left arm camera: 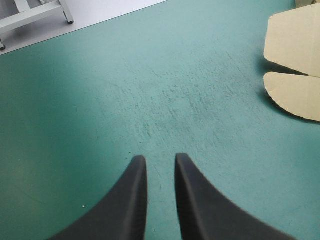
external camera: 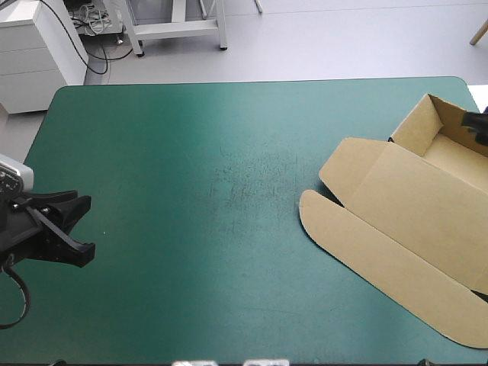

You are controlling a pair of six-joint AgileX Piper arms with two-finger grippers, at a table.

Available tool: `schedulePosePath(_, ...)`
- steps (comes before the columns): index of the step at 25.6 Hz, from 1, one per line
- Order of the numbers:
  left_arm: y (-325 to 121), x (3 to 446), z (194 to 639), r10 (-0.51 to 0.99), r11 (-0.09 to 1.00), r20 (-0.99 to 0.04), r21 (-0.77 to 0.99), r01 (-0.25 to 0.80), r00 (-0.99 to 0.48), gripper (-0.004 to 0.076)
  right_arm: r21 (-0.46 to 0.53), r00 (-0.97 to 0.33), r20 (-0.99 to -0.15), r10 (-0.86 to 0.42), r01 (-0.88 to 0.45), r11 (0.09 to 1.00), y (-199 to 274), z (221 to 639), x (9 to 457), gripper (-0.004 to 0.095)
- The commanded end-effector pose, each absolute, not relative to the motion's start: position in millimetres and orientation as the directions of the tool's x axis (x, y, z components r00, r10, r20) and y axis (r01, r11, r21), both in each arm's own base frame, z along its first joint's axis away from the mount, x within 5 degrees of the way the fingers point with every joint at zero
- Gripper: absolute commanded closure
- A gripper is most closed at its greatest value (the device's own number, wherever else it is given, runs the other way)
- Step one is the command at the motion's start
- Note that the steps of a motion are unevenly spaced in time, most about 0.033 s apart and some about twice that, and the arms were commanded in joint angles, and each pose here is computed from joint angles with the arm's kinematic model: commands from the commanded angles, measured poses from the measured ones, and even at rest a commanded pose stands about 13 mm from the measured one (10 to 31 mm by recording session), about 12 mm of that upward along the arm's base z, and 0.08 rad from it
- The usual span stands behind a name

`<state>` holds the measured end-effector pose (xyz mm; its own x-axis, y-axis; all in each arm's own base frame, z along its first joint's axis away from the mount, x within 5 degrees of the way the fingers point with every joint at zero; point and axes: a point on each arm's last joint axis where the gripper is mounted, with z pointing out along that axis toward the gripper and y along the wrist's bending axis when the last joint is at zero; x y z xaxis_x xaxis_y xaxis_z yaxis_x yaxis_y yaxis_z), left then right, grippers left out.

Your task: Fold the box

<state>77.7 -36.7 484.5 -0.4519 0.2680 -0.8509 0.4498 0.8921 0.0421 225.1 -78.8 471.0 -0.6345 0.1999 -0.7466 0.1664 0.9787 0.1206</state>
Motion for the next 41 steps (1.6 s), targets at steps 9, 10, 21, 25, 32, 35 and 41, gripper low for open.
schedulePosePath(9, -29.7, 58.0, 474.6, 0.239, 0.890, -0.859, 0.008, 0.456, -0.452, 0.0590, -0.116, -0.423, -0.874, -0.239, -0.295, 0.948, 24.3, 460.7, 176.6, 0.0914)
schedulePosePath(10, -27.3, 52.9, 471.8, 0.231, 0.890, -0.870, 0.009, 0.455, -0.435, 0.0590, -0.128, -0.407, -0.878, -0.252, -0.308, 0.943, 26.9, 457.4, 169.3, 0.0914)
schedulePosePath(21, -3.9, 0.3, 369.6, 0.078, 0.888, -0.984, -0.005, 0.459, -0.162, 0.0680, -0.121, -0.165, -0.973, -0.161, -0.228, 0.966, 16.7, 382.5, 69.8, 0.0929)
schedulePosePath(25, -3.1, -1.2, 349.5, 0.060, 0.889, -0.990, -0.007, 0.458, -0.131, 0.0700, -0.125, -0.126, -0.980, -0.155, -0.220, 0.967, 14.5, 359.1, 50.0, 0.0929)
schedulePosePath(32, -8.3, 10.0, 327.5, 0.081, 0.890, -0.981, -0.009, 0.457, -0.177, 0.0701, -0.108, -0.055, -0.991, -0.121, -0.198, 0.974, 11.6, 333.0, 30.2, 0.0929)
schedulePosePath(35, -9.8, 13.3, 320.0, 0.090, 0.890, -0.976, -0.010, 0.456, -0.197, 0.0701, -0.107, -0.031, -0.993, -0.115, -0.195, 0.975, 10.8, 324.0, 22.6, 0.0929)
schedulePosePath(41, -12.9, 19.3, 305.3, 0.101, 0.889, -0.968, -0.016, 0.457, -0.230, 0.0701, -0.123, 0.028, -0.992, -0.120, -0.164, 0.979, 7.1, 317.8, 7.6, 0.0929)
